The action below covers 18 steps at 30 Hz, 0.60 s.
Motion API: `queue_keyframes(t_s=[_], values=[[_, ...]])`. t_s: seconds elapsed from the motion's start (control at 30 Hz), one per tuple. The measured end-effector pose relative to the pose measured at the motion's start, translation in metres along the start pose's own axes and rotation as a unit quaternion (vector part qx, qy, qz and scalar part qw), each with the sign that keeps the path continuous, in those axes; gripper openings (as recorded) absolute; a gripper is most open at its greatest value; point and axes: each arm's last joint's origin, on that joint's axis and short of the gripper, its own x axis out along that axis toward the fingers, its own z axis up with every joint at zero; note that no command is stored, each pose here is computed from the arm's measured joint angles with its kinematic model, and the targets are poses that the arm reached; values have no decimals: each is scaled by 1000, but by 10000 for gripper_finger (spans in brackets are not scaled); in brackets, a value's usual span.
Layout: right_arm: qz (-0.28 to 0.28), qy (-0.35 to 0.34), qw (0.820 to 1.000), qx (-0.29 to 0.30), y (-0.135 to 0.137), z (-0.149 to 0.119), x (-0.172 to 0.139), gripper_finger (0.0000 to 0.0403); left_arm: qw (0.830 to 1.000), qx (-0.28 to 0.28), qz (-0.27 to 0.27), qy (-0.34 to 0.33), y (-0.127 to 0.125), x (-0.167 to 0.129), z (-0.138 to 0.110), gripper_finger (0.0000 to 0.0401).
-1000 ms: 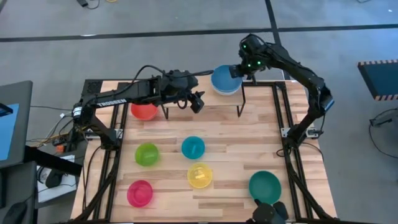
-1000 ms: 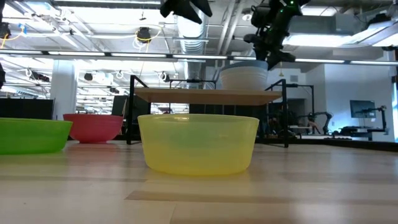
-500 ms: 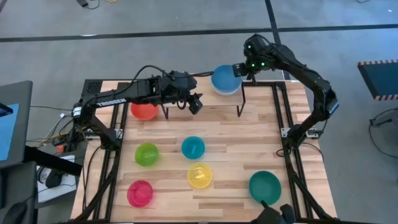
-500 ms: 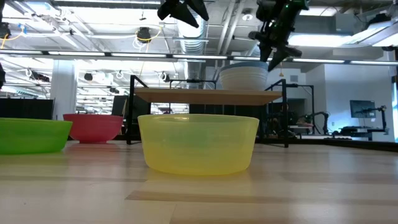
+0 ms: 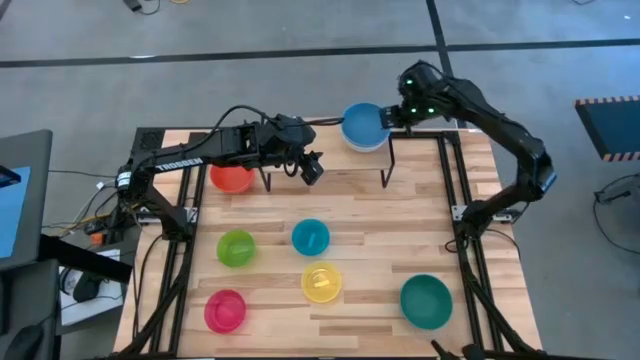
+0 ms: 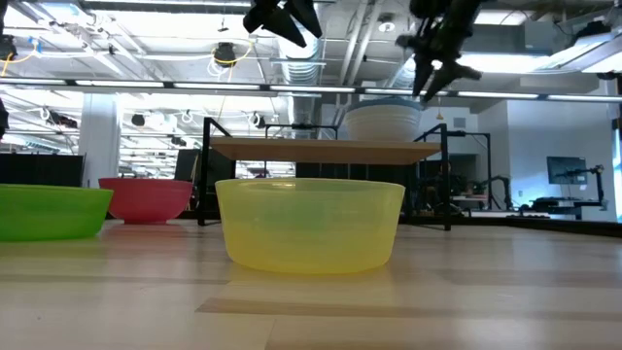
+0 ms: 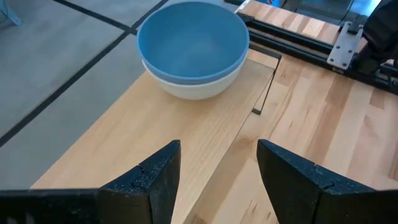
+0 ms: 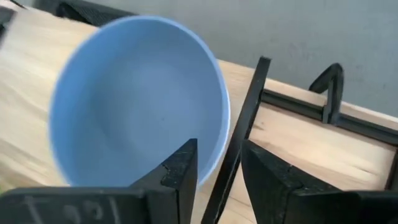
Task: Place and stack bowls onto a shelf
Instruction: Stack the large blue bowl on top of the large white bowl on the shelf, then stack the large green bowl on top of the large blue bowl on the shelf
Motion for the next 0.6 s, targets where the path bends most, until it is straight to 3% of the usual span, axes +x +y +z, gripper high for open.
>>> queue_keyframes(t_s=[0.13,0.3,0.6], values=[[12,-14,1000,-5,-1,-9,-26,157,1000,-1,-1,-2,0,0,0,197],[20,16,999,-27,6,-31,-47,158,1000,-4,-4,-4,-3,-1,0,197],[34,63,995,-72,30,-90,-59,158,1000,8,-13,-7,-20,-8,-4,197]])
